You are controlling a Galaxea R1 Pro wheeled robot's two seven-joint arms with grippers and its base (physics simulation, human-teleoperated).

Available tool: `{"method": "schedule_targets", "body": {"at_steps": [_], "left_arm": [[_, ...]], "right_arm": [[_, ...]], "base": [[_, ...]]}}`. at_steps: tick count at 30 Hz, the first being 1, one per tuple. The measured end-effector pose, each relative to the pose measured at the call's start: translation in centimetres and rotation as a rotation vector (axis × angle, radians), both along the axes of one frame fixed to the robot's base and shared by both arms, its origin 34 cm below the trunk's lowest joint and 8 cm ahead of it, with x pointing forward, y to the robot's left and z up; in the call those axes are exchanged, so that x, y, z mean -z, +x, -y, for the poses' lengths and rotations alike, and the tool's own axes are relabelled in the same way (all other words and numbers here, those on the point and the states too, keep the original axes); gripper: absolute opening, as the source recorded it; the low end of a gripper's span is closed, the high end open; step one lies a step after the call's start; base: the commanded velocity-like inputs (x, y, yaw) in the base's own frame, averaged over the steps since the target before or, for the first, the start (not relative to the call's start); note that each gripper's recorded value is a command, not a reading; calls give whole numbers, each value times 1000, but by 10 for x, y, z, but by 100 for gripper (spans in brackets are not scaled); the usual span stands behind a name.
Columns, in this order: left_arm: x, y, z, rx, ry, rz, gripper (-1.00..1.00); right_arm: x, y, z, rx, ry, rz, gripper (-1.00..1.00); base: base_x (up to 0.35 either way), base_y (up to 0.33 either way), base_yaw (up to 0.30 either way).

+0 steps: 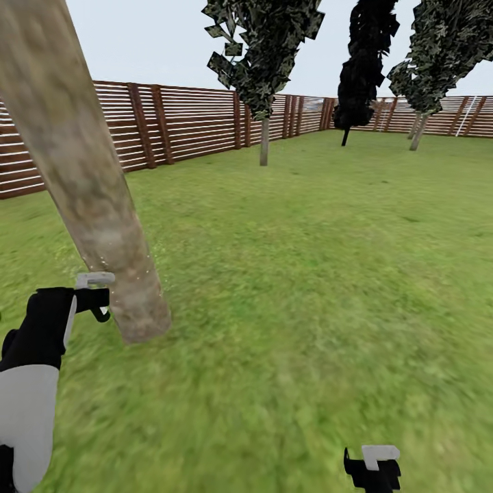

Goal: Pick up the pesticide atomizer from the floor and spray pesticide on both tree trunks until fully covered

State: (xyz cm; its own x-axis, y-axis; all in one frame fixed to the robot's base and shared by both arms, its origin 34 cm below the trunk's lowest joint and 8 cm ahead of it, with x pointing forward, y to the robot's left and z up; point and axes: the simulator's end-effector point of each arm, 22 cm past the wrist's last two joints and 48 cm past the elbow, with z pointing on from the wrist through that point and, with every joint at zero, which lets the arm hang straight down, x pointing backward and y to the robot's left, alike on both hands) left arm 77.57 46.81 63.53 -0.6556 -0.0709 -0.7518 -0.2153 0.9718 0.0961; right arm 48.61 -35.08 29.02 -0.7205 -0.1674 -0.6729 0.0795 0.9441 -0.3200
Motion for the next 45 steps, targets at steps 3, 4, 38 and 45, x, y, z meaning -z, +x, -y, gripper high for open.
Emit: {"method": "schedule_targets", "body": {"at_steps": [3,4,38,45], "left_arm": [[1,-2,-4,-8,6,-4,-100],[2,-3,-8,-14,11,-8,-100],[66,-52,-15,-39,39,-121,-100],[72,-63,-34,-98,101,-152,-100]], "right_arm": [[0,0,0,0,0,1,100],[0,0,0,0,0,1,100],[-1,0,5,0,-8,0,100],[-1,0,5,0,-7,0,100]], "base": [[233,-186,264],[304,-64,275],[62,-180,37],[53,-261,149]]}}
